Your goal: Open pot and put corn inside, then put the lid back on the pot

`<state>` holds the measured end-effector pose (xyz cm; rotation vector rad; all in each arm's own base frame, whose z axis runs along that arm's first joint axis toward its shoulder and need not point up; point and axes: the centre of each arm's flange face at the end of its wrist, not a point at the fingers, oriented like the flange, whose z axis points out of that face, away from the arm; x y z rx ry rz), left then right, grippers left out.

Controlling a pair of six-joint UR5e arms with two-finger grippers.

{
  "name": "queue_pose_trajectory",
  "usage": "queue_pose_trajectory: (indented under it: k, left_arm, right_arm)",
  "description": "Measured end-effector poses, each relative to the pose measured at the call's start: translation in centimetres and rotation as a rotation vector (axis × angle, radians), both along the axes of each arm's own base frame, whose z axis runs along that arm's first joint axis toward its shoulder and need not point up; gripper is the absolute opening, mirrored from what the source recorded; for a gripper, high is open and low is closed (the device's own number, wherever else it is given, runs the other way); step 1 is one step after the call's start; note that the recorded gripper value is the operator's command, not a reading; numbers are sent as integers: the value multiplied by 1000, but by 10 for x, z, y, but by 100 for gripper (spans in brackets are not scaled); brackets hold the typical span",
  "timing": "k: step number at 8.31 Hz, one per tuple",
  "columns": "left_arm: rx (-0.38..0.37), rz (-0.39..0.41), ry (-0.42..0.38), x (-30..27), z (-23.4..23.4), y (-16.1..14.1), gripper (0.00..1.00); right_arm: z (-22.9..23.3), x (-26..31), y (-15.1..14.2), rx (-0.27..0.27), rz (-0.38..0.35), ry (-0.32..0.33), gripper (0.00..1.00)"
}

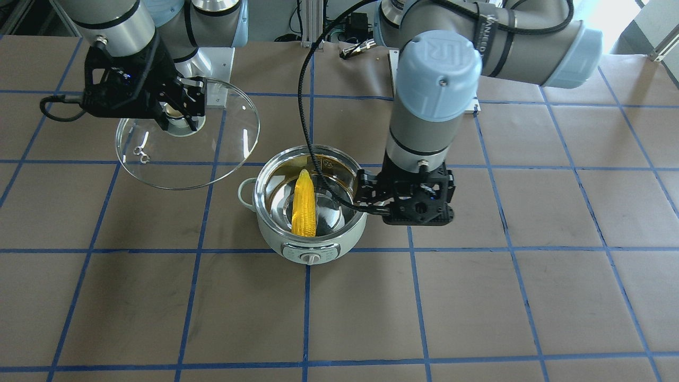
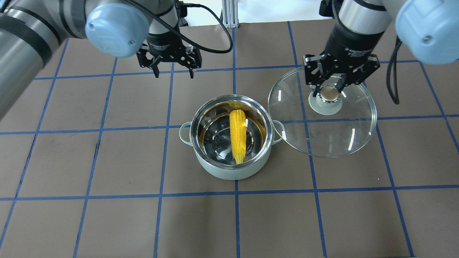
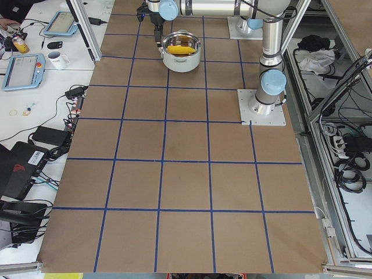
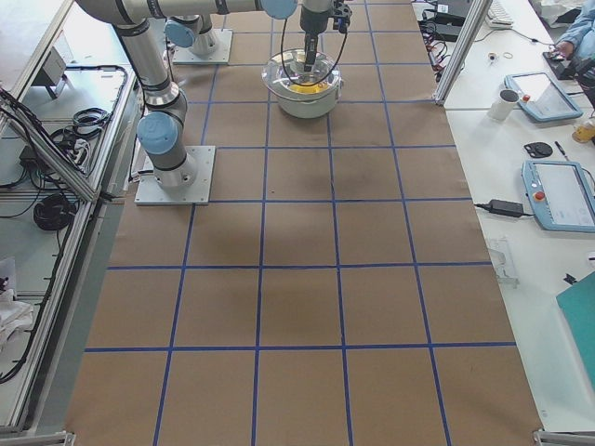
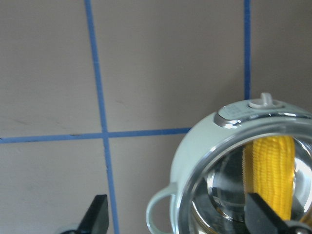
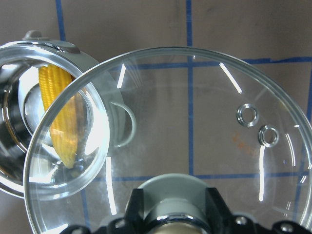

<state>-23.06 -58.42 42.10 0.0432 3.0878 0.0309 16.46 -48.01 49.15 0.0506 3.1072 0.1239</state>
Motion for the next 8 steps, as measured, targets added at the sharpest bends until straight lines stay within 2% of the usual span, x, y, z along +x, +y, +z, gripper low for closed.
queue_pose_trajectory:
  k: [2,4,8]
  left_arm:
    - [-24,45,-1,70,24,-27,100]
    - [-47,105,-2,119,39,-34,100]
    - [-121,136,3,132,93,2,100]
  right_arm:
    - [-30,82,-17,-53,-18,-3,34]
    - [-62,163,-21,-58,-39,-5,34]
    - [-104,202,-25,-9,-54,-5,35]
